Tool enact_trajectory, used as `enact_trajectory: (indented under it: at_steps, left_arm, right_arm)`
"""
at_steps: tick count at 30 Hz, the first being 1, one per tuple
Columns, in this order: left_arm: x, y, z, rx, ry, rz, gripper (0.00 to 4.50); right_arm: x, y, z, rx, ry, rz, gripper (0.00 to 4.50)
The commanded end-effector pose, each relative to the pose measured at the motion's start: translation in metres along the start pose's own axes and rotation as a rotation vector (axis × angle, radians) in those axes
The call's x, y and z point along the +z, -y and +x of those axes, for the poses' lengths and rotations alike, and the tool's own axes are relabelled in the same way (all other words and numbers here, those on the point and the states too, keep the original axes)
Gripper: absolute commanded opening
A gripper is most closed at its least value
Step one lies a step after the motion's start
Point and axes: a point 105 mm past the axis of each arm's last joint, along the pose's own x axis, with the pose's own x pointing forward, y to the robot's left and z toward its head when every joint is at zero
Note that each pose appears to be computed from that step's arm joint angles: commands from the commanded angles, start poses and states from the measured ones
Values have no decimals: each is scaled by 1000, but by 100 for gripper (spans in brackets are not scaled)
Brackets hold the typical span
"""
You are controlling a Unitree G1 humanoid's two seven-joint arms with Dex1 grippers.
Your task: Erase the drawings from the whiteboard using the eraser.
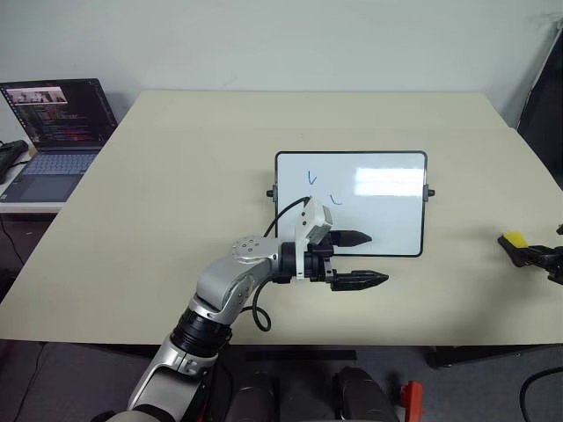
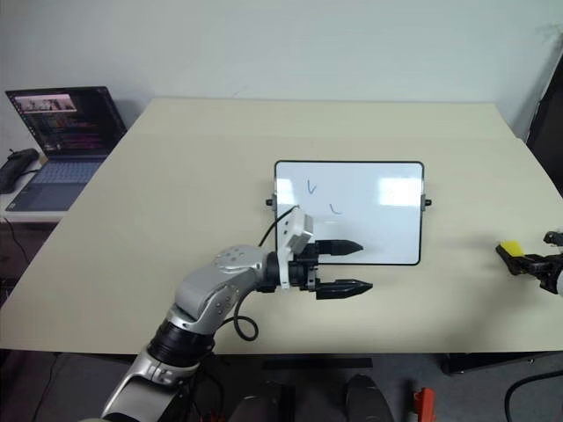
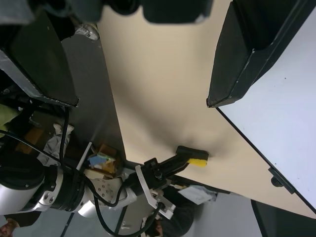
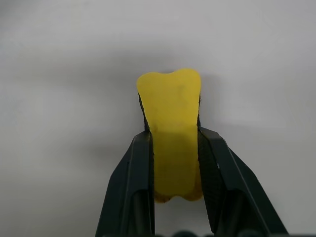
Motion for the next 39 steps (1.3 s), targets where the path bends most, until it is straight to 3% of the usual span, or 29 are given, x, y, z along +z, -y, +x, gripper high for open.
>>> enact_trajectory:
  at_steps: [1,5,9,19,24,25,28,31,35,39]
  left_arm:
    - [10,4,1,-13,23,35,450]
    - [13,2,-3,1,23,55,450]
    - [26,-16,-28,98,26,104,450]
    - [47,-46,-163,452,-22,237,450]
    - [48,-57,-197,571,9,254,450]
    - [41,-59,-201,589,-19,255,450]
    - [21,-58,-200,590,-91,267,450]
    - [9,-52,-192,571,-134,284,450]
    - [-9,-48,-186,566,-174,292,450]
    - [-16,-45,-183,563,-181,292,450]
  right_arm:
    - [11,-1,1,2,30,-29,87]
    - [27,-5,-4,12,75,-78,87]
    - [70,-23,-21,36,193,-179,86]
    - [149,-146,-56,208,400,-519,86]
    - [175,-215,-49,363,494,-642,86]
    - [179,-240,-42,423,517,-679,86]
    - [183,-303,-28,565,559,-770,86]
    - [172,-333,-18,623,542,-835,86]
    - [147,-357,-6,660,485,-927,86]
    - [134,-362,11,614,411,-962,86]
